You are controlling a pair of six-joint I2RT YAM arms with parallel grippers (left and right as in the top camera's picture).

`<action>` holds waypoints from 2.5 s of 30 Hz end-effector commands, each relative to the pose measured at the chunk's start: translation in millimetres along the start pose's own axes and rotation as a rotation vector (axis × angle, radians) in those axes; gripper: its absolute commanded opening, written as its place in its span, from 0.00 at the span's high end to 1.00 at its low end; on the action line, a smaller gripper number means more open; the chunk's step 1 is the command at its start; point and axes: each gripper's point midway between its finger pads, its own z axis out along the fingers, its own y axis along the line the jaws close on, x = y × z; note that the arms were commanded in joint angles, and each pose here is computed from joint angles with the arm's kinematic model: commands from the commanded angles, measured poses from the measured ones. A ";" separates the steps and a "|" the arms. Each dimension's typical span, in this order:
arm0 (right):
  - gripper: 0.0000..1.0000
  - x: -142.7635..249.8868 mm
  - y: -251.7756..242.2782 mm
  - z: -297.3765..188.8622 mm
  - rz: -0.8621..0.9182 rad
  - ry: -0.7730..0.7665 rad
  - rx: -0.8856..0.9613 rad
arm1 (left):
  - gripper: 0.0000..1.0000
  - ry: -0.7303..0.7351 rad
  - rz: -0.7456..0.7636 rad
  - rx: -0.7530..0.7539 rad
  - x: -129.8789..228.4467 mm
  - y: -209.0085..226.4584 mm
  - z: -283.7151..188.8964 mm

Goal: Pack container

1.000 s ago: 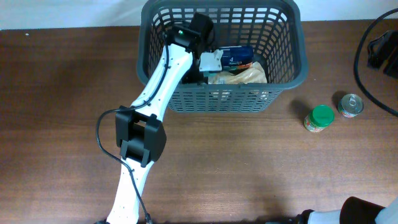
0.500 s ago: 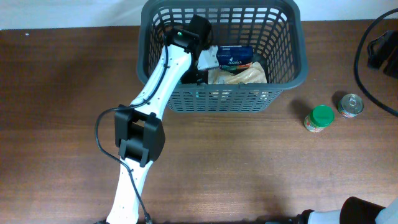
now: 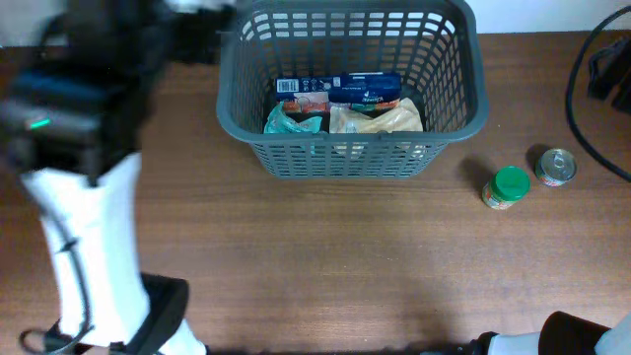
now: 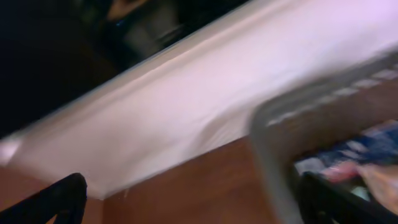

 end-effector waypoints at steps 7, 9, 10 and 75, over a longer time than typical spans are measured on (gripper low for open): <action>0.01 7.2 -19.5 30.4 0.015 0.071 0.101 | 0.01 0.427 -0.532 -0.114 174.9 116.3 51.3; 0.01 22.2 -41.9 52.4 0.090 0.147 0.220 | 0.01 0.495 -0.554 -0.112 199.3 116.3 57.2; 0.01 33.5 -54.2 69.2 0.112 0.199 0.284 | 0.01 0.547 -0.567 -0.102 216.7 112.5 62.2; 0.01 265.2 -183.6 349.8 0.322 0.806 0.413 | 0.01 0.738 -0.593 -0.033 276.6 80.9 79.9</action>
